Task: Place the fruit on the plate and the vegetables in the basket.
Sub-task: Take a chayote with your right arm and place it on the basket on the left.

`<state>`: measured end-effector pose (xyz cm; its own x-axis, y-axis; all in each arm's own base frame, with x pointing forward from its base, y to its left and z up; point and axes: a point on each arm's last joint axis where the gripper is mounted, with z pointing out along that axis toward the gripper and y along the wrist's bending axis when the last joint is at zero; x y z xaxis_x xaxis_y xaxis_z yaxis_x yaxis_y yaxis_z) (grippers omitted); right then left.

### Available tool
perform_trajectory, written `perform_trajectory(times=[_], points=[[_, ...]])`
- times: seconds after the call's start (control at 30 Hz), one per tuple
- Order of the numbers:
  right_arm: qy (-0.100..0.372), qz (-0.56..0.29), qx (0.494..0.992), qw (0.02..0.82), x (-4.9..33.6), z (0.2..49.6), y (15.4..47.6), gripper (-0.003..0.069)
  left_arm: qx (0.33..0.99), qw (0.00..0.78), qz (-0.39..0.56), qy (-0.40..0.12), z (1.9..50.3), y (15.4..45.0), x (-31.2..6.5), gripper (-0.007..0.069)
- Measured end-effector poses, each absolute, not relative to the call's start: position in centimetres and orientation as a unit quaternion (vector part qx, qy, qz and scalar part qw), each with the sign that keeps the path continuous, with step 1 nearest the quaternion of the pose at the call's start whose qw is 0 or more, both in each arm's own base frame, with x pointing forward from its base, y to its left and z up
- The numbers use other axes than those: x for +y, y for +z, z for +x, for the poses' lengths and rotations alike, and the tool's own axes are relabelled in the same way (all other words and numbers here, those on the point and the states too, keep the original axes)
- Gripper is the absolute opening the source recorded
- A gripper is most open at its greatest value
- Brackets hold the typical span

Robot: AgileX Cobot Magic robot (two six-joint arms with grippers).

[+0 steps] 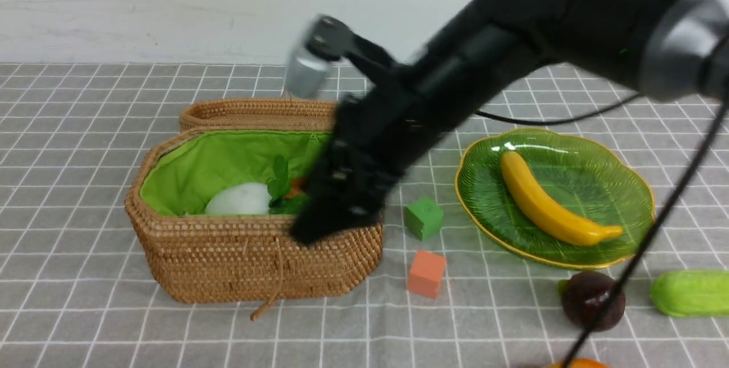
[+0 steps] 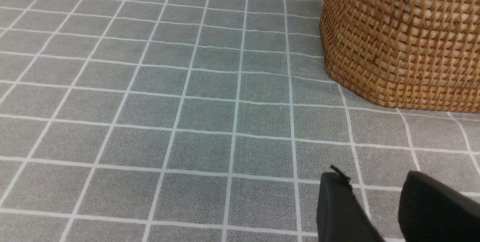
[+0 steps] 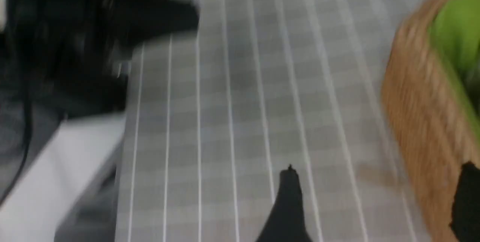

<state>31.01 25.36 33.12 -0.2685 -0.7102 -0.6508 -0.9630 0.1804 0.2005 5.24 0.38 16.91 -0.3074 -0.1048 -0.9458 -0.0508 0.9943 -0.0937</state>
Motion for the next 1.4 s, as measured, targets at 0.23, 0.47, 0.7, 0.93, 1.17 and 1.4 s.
perform_trajectory(times=[0.23, 0.47, 0.7, 0.93, 1.17, 1.4], points=[[0.058, -0.361, 0.920, 0.138, 12.9, 33.0, 31.2, 0.0522, 0.808, 0.587, -0.048, -0.023, 5.2, 16.9, 0.4, 0.0239], [0.095, 0.190, 0.973, 0.090, -1.4, 30.7, 26.0, 0.0528, 0.808, 0.587, -0.048, -0.023, 5.2, 16.9, 0.4, 0.0239], [0.113, 0.588, 0.799, 0.055, -6.7, 28.6, 22.3, 0.0528, 0.808, 0.587, -0.048, -0.023, 5.2, 16.9, 0.4, 0.0239], [0.148, 0.644, 0.742, 0.114, -6.6, 29.3, 21.2, 0.0528, 0.808, 0.587, -0.048, -0.023, 5.2, 16.9, 0.4, 0.0239], [0.168, 0.647, 0.727, 0.155, -6.8, 30.2, 21.3, 0.0528, 0.808, 0.587, -0.048, -0.023, 5.2, 16.9, 0.4, 0.0239], [0.129, 0.646, 0.745, 0.102, -7.1, 30.6, 18.0, 0.0528, 0.808, 0.587, -0.048, -0.023, 5.2, 16.9, 0.4, 0.0239]])
